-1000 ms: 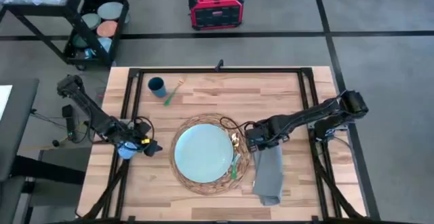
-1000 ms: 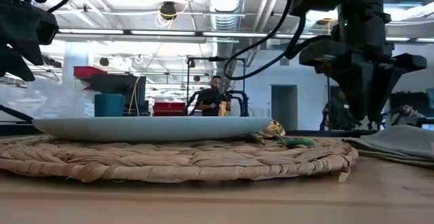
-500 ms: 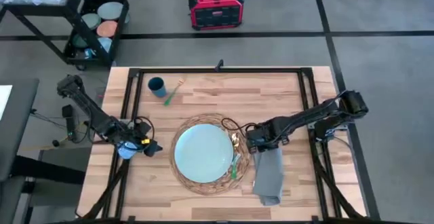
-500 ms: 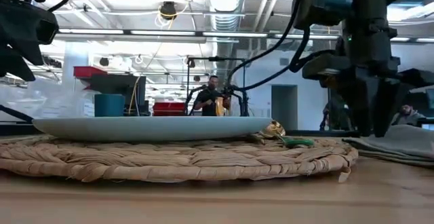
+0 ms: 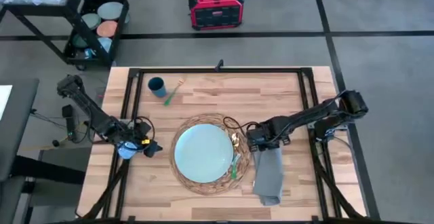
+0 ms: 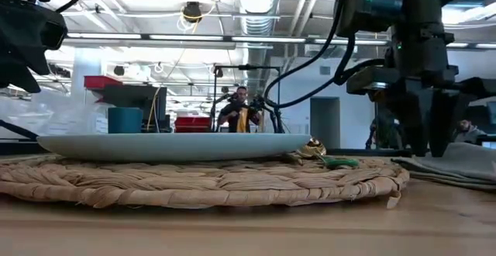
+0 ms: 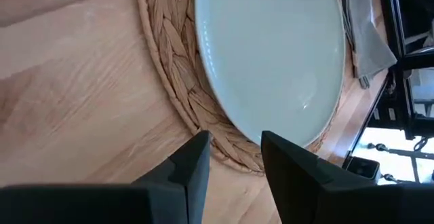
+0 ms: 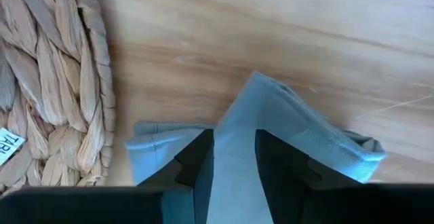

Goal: Set table place
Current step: Fold the gray table napkin

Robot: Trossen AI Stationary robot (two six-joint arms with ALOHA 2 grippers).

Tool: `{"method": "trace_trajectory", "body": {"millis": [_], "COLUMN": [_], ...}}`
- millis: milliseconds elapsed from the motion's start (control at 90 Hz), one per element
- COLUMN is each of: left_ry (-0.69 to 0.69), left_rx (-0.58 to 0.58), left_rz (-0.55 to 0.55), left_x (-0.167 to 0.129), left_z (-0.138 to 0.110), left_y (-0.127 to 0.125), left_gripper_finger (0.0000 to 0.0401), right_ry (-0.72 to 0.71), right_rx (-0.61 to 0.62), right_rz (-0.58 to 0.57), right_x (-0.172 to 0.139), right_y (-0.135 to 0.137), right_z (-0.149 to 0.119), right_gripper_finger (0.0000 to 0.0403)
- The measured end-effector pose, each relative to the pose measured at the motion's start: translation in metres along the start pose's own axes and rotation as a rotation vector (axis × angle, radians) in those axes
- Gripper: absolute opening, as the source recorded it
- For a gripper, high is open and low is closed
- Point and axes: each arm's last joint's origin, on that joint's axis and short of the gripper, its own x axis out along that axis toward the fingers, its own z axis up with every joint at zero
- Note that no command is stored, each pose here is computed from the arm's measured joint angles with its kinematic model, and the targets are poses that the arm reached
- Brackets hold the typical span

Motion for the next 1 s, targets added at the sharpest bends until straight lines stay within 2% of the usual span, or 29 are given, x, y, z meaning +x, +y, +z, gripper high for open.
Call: {"method": "trace_trajectory", "body": {"millis": [178,356,444,622,800,1000], "left_ry": [0.0,0.0,0.0,0.0,0.0,0.0], "left_rx": [0.013,0.007,0.006,0.008,0.006,0.0], "left_rz": [0.0,-0.001,-0.001,0.0,0.0,0.0], "left_x": [0.0,0.0,0.0,0.0,0.0,0.0], "left_z": [0.0,0.0,0.0,0.0,0.0,0.0], "left_y": [0.0,0.0,0.0,0.0,0.0,0.0], "left_gripper_finger": [0.0119,0.0119,0.0119,0.0119,0.0119,0.0119], "right_ry": [0.018,0.125,0.119,0.037,0.041,0.046], "right_rx": [-0.006,-0.052,-0.07,-0.083,-0.095,-0.146], "right_rz": [0.001,0.027,0.012,0.013,0.012,0.049], "right_x": [0.015,0.029,0.026,0.015,0.012,0.0], "right_y": [0.008,0.021,0.023,0.021,0.021,0.034], "right_z": [0.004,0.005,0.005,0.011,0.012,-0.001], "right_gripper_finger": [0.0098,0.0094,0.0077,0.0008,0.0001,0.0]}}
